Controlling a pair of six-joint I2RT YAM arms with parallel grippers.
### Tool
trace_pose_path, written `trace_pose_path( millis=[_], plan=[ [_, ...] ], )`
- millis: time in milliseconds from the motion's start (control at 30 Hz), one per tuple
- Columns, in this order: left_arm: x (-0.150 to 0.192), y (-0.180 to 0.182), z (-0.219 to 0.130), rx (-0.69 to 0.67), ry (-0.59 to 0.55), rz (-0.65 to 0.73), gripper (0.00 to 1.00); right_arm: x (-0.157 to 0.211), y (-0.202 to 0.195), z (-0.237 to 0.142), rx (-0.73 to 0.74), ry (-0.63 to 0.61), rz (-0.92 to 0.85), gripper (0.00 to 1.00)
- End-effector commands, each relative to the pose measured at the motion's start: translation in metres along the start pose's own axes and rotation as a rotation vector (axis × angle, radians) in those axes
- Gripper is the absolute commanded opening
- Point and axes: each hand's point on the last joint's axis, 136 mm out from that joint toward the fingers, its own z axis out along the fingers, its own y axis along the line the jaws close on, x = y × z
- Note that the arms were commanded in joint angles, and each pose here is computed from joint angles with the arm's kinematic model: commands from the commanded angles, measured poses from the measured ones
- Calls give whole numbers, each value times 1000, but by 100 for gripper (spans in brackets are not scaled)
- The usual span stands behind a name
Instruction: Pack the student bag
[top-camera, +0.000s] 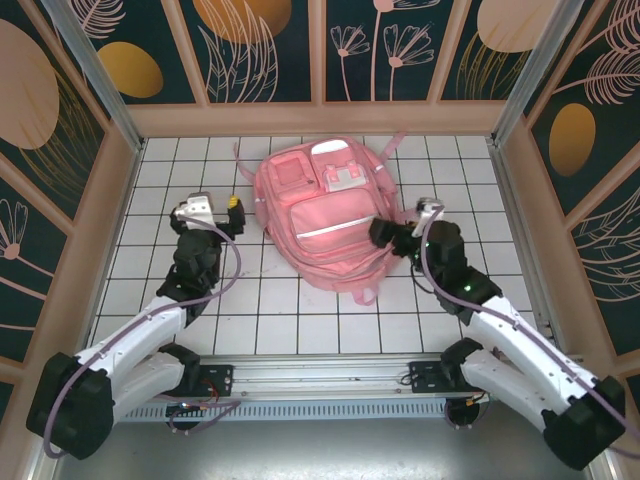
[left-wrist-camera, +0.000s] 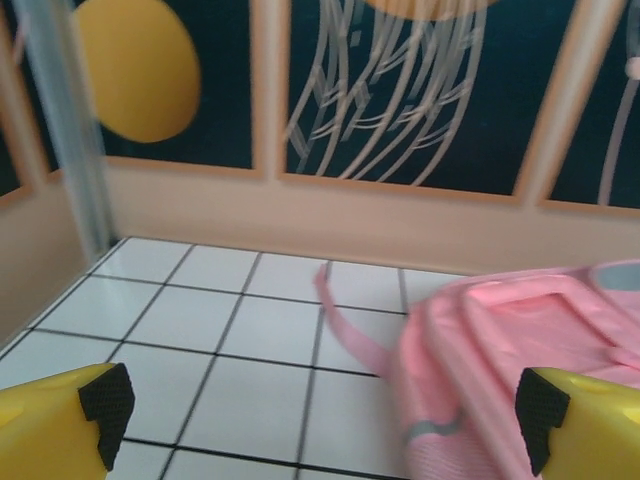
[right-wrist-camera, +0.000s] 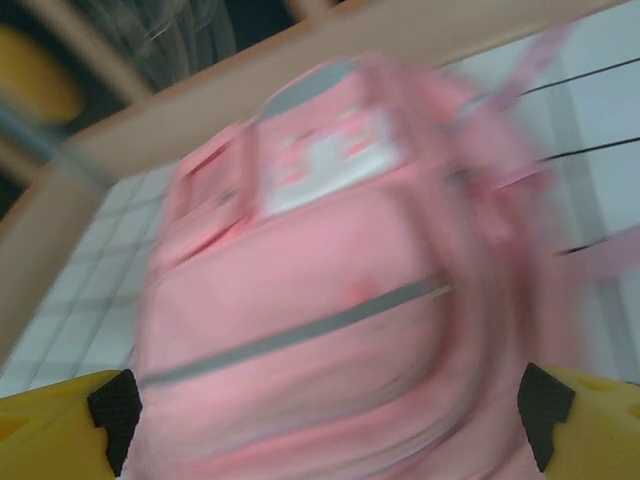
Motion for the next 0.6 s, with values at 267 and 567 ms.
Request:
trace_pose_path(
  millis=[267, 567],
  plan=[
    [27, 84, 10, -180, -34, -138, 99, 28, -62, 112, 32, 192, 287, 98],
    [59, 122, 20, -287, 28, -164, 99, 101, 18, 62, -283, 360, 274, 95]
  ],
)
